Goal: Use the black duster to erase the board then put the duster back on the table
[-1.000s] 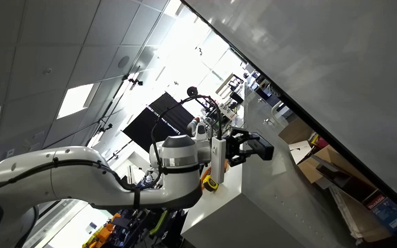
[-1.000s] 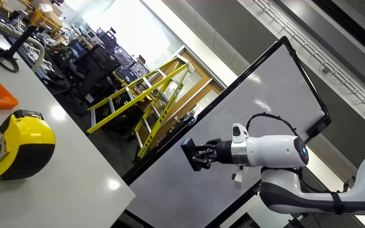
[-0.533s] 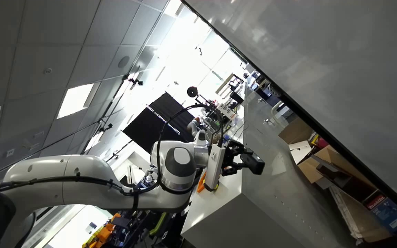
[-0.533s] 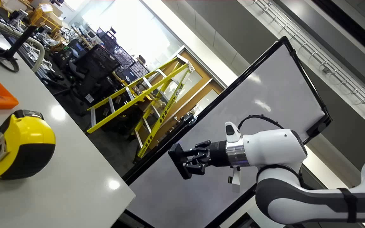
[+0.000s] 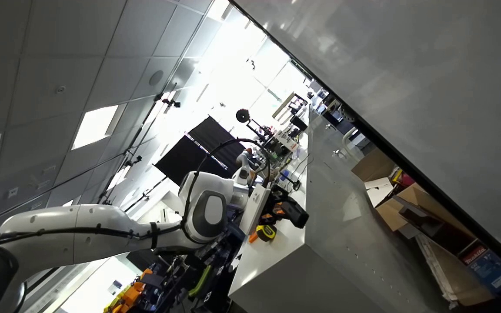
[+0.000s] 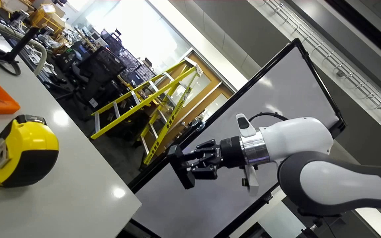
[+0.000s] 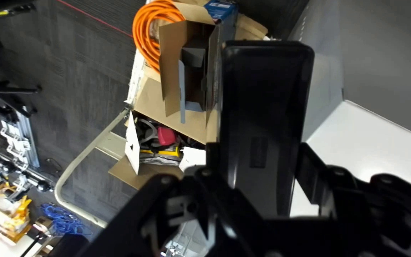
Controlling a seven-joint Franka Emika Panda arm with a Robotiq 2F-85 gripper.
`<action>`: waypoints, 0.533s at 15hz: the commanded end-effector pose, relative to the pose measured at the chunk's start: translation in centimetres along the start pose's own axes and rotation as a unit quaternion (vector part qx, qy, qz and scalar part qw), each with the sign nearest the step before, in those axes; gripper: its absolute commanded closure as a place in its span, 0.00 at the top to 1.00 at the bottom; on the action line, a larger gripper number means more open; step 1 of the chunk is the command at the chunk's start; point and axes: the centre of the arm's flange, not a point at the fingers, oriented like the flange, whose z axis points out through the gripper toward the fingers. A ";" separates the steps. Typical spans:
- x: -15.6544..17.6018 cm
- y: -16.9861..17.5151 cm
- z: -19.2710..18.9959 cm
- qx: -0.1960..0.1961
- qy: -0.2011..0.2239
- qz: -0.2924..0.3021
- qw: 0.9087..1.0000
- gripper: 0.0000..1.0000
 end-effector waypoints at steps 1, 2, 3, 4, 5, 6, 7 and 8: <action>0.7 1.2 -3.1 0.036 0.000 -0.015 0.999 0.29; 1.0 1.2 -3.3 0.045 0.001 -0.018 0.999 0.29; 1.3 1.2 -3.3 0.054 0.002 -0.019 0.998 0.29; 1.4 1.3 -2.9 0.062 0.005 -0.020 0.998 0.29; 1.6 1.3 -2.5 0.069 0.007 -0.021 0.997 0.29; 1.7 1.2 -1.8 0.074 0.011 -0.025 0.997 0.29; 1.8 1.1 -1.2 0.079 0.014 -0.027 0.996 0.29; 1.9 0.8 -0.5 0.083 0.017 -0.032 0.996 0.29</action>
